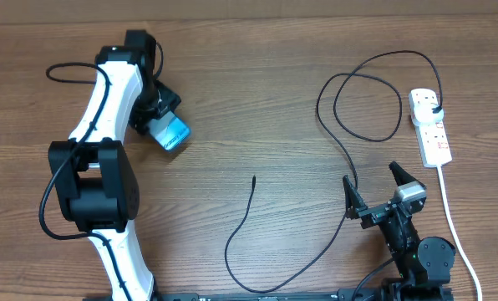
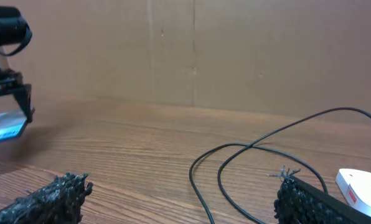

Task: Plug charger to phone and switch on socket
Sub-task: 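Lift the phone and tilt it upright with the left gripper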

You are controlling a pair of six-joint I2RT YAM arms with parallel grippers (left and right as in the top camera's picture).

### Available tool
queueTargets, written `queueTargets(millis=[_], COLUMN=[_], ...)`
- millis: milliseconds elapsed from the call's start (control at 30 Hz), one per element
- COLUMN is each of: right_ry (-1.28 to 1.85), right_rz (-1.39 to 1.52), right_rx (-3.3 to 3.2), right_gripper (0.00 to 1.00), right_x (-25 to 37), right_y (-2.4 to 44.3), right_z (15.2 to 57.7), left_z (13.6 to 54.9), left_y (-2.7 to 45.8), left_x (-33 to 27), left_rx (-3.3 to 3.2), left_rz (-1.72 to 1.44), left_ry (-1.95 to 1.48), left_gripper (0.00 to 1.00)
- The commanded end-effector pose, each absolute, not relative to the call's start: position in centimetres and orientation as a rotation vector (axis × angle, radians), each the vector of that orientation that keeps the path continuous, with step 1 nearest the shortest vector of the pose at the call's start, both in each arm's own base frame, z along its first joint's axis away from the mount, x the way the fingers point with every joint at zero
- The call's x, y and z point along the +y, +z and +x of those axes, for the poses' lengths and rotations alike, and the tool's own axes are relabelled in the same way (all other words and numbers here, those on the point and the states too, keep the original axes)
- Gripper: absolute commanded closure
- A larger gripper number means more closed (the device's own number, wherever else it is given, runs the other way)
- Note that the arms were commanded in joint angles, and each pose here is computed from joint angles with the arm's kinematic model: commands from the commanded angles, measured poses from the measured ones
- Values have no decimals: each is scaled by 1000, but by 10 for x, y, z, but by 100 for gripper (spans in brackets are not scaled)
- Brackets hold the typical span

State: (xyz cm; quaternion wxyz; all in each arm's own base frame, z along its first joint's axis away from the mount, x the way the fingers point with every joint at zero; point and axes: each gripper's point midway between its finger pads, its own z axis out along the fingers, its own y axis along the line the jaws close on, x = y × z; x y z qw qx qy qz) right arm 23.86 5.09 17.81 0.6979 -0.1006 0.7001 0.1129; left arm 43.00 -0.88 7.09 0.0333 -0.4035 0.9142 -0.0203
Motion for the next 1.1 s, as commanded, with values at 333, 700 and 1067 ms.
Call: queueTargets(millis=[333, 700, 1067], right_ry=[249, 249, 249], right_rz=[-224, -224, -224], right_rx=[1559, 1559, 1559], right_gripper=[0, 0, 0], right_x=[51, 51, 51], right_y=[176, 176, 176], right_z=[239, 239, 239], left_z=[448, 430, 421], left_y=[153, 213, 266], left_x=[-125, -165, -176], left_rx=[2832, 2732, 2569], left_rz=[-1077, -1251, -1261], left_ry=[-1241, -1920, -2447], left_gripper=[96, 96, 96])
